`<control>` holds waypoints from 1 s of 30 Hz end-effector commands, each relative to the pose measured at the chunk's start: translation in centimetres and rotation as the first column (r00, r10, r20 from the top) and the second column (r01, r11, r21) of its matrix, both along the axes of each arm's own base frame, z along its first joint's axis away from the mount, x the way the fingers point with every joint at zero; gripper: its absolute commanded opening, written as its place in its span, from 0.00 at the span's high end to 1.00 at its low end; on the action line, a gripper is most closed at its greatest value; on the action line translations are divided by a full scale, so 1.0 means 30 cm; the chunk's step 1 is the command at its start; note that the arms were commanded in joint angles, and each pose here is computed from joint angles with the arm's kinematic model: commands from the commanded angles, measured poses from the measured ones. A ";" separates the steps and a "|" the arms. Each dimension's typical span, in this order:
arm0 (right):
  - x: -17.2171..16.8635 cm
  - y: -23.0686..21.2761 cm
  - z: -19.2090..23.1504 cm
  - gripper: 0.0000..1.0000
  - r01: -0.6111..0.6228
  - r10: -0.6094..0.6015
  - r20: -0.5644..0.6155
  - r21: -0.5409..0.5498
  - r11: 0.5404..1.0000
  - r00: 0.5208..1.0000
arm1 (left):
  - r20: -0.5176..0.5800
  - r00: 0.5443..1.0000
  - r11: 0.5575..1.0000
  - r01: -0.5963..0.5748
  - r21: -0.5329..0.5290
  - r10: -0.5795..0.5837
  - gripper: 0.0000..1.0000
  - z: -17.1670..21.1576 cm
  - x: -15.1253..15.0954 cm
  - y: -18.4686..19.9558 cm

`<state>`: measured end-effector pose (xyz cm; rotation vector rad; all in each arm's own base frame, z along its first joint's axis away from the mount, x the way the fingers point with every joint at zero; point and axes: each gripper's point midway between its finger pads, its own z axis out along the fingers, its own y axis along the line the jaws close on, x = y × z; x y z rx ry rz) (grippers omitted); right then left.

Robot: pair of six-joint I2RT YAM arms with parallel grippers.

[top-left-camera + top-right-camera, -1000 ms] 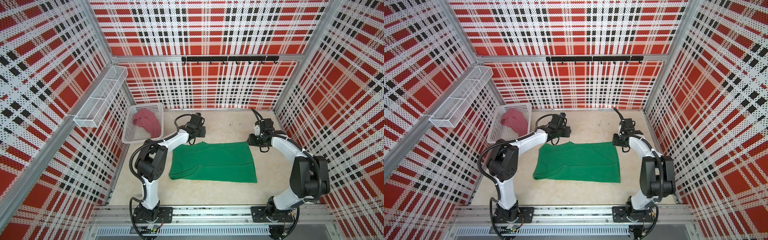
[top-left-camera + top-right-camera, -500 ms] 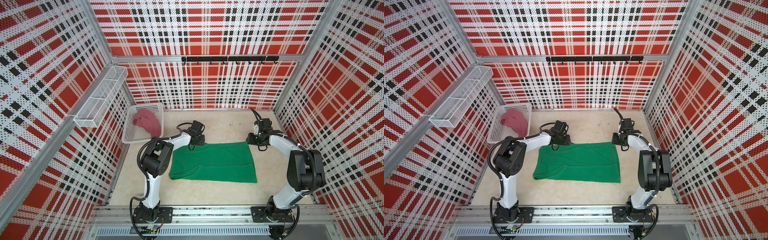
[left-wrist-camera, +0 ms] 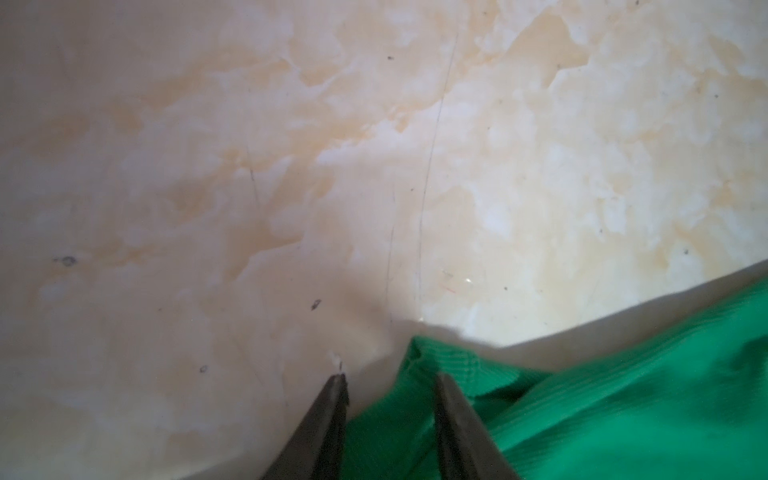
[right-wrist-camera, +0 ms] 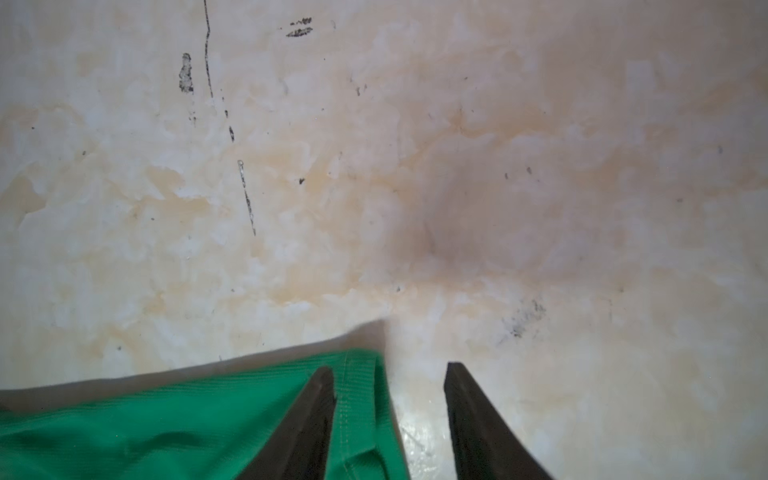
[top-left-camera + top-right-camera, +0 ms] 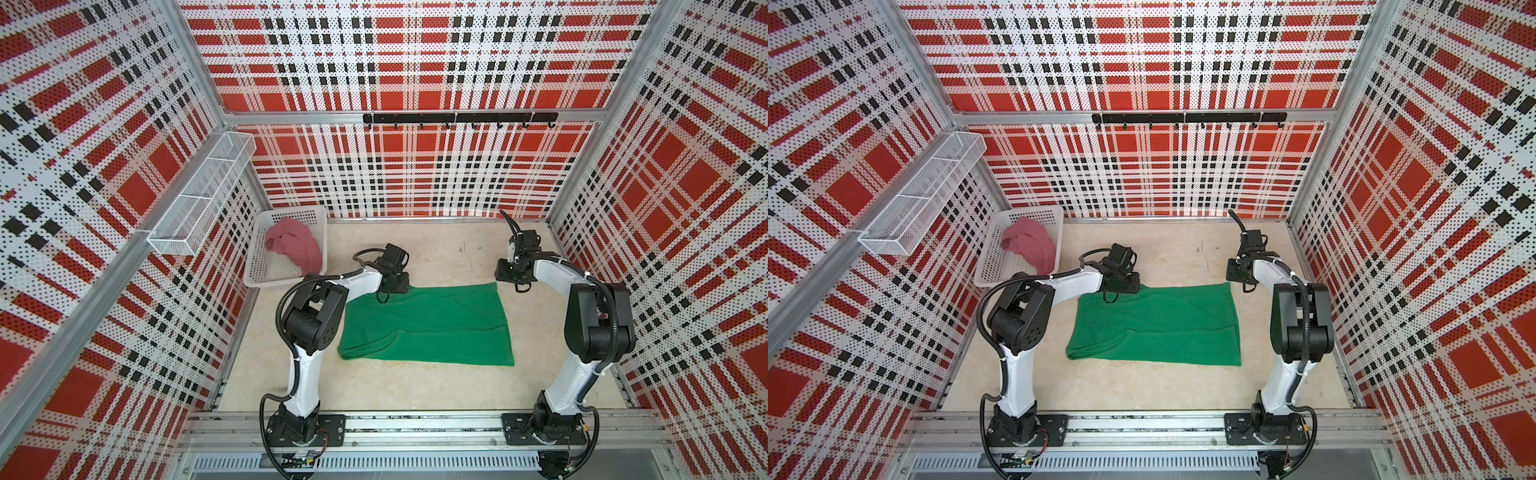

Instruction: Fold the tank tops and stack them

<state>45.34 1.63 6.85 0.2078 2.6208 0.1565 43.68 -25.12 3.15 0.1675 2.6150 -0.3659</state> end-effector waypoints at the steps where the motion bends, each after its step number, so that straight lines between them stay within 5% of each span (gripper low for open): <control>1: 0.003 0.008 -0.037 0.53 -0.020 0.020 -0.035 0.016 1.000 0.999 | 0.017 1.000 1.000 0.008 -0.028 -0.007 0.60 0.015 0.034 -0.031; 18: -0.044 0.082 -0.157 0.59 -0.059 0.066 -0.120 0.060 0.996 0.991 | -0.001 1.000 0.999 0.027 -0.032 -0.028 0.72 -0.043 0.043 -0.070; 26: -0.059 0.081 -0.165 0.65 -0.054 0.061 -0.133 0.056 0.997 0.989 | -0.035 0.999 0.999 0.003 -0.046 -0.005 0.88 -0.066 0.032 -0.057; 30: -0.049 0.083 -0.153 0.77 -0.051 0.057 -0.119 0.055 0.997 0.991 | -0.014 1.000 0.999 -0.007 -0.046 0.007 0.99 -0.039 0.048 -0.045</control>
